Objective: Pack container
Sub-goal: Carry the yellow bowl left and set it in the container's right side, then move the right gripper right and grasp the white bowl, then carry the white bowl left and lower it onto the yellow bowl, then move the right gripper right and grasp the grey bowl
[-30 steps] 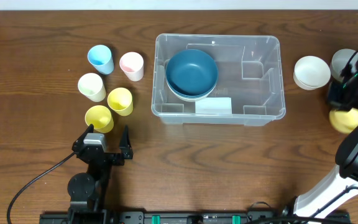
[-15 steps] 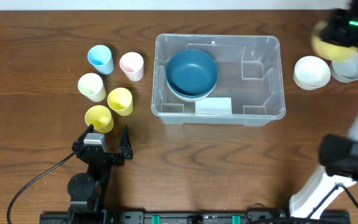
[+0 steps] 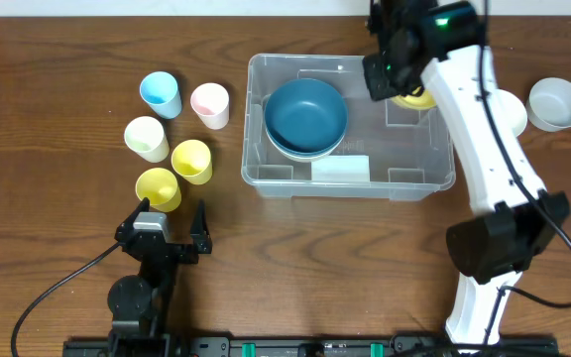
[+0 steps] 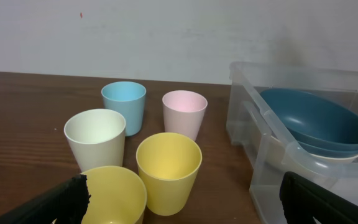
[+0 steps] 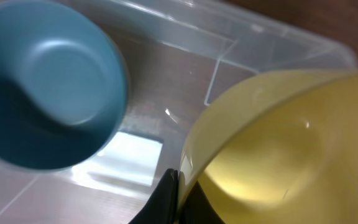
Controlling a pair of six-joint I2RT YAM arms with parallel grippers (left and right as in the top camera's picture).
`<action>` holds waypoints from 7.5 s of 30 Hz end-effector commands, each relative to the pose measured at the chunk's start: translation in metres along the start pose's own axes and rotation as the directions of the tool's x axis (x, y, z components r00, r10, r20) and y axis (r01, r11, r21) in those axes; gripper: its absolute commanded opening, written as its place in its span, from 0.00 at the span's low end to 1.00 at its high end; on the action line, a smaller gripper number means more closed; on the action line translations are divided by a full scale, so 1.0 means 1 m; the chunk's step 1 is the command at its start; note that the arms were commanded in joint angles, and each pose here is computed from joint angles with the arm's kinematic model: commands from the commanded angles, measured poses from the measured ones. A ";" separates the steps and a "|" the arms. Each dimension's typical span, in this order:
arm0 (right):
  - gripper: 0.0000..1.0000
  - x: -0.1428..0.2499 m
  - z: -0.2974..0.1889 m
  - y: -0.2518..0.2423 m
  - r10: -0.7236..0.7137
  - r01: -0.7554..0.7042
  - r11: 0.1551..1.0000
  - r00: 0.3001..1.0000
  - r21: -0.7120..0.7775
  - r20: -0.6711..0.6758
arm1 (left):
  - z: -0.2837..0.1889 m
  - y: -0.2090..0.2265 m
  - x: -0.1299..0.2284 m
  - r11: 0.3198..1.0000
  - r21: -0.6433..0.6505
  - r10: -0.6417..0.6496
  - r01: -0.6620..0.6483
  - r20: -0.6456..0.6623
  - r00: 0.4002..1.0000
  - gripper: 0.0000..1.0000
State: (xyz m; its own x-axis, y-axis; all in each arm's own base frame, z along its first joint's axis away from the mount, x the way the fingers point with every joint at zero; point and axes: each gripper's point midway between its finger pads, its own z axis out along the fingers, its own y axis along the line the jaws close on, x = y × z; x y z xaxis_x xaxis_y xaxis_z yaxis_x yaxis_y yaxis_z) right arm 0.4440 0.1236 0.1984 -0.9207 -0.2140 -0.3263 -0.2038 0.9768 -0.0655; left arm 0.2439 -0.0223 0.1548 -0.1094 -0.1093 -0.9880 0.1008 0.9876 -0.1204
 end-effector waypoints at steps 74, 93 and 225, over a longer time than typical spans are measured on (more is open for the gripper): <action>0.99 0.074 0.085 -0.211 0.454 -0.450 0.891 0.887 0.067 -0.081 | 0.001 0.000 0.015 1.000 0.008 0.012 -0.012 -0.046 0.999 0.98; 0.99 0.144 0.104 -0.273 0.936 -0.899 0.322 0.349 0.296 0.042 | 0.001 0.000 0.015 1.000 0.008 0.012 -0.012 -0.046 0.999 0.98; 0.96 -0.033 -0.080 -0.155 0.585 -0.592 0.803 0.761 -0.071 0.279 | 0.001 0.000 0.015 1.000 0.008 0.012 -0.012 -0.046 0.999 0.98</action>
State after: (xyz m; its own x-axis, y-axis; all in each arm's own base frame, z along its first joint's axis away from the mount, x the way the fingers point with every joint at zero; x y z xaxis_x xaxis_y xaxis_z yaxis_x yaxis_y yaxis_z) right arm 0.4885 0.0432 0.2394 -0.8353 0.3680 -0.4084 0.2610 0.9193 0.2945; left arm 0.2440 -0.0223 0.1548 -0.1093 -0.1093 -0.9880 0.1005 0.9876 -0.1204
